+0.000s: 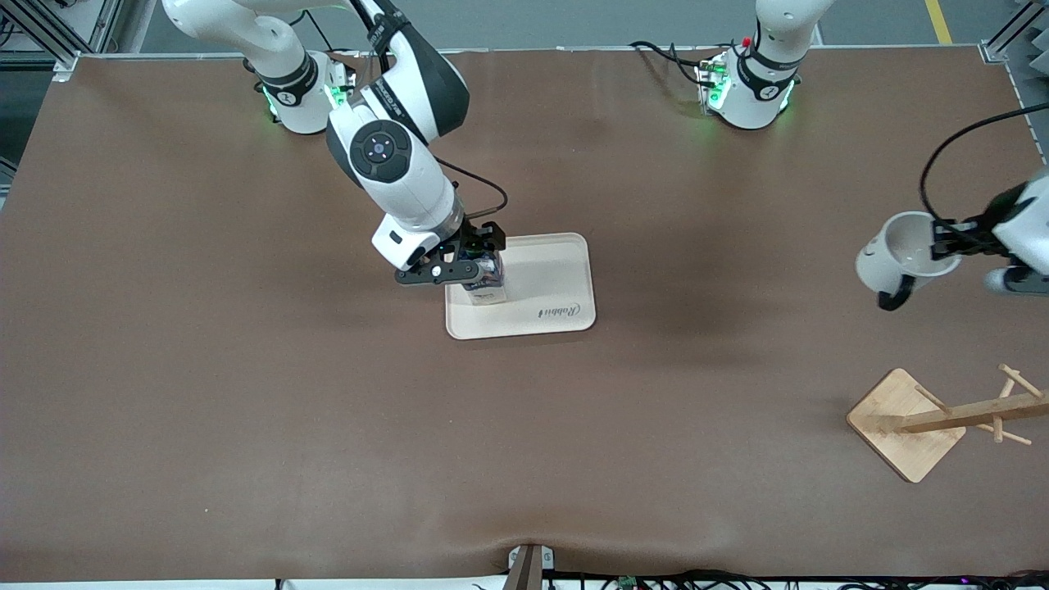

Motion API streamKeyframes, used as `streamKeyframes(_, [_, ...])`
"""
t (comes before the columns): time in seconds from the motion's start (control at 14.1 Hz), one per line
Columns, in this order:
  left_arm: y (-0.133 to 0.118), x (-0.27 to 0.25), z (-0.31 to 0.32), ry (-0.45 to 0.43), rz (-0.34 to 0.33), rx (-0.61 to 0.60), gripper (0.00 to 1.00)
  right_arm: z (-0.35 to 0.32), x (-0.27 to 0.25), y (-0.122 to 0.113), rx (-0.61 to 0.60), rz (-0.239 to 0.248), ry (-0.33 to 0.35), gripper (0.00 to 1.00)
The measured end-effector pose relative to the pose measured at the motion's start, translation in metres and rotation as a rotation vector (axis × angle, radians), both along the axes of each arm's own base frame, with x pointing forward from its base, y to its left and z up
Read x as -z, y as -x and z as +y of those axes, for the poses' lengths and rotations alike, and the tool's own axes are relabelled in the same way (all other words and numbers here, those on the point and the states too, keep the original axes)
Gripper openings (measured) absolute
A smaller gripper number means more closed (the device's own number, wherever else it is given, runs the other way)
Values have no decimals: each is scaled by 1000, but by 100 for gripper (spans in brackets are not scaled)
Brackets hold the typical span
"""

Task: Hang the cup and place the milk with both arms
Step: 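Carry the mug toward the wooden stand while the right gripper grasps the milk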

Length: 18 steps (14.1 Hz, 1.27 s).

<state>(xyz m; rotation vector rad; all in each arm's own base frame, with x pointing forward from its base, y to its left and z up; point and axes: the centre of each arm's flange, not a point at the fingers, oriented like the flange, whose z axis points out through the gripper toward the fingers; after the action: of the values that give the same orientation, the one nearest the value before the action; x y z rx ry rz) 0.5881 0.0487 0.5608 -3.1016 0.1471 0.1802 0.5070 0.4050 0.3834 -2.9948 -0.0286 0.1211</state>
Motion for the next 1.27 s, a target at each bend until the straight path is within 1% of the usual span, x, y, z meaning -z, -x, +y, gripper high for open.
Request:
streamKeyframes(0.14, [-4,1,23,11,-29,23,6,4,10,2,1,12,10,100])
streamKeyframes(0.42, [-17,21,71,53,-87,62,6,22,30,14,-9,31,28,100])
streamKeyframes(0.5, [-20,26,80,61,-99,57,6,24,34,15,-8,34,31,95])
streamKeyframes(0.57, [-24,30,86,69,-112,52,6,25,36,13,-8,34,31,95])
streamKeyframes(0.64, [-28,32,90,77,-122,48,6,25,34,11,-6,30,29,88])
streamKeyframes(0.71, [-31,32,93,85,-132,47,6,25,31,9,-3,26,27,76])
streamKeyframes(0.78, [-34,33,95,91,-140,45,6,22,27,5,1,31,31,67])
streamKeyframes(0.99, [-41,38,101,104,-167,40,6,8,17,-2,3,114,83,62])
streamKeyframes(1.06, [-44,41,103,108,-174,39,6,6,14,-4,3,130,93,57])
streamKeyframes(1.13, [-46,44,105,112,-182,36,6,6,12,-5,2,138,98,55])
streamKeyframes(1.27, [-48,48,110,116,-192,30,6,8,1,-4,-11,173,120,55])
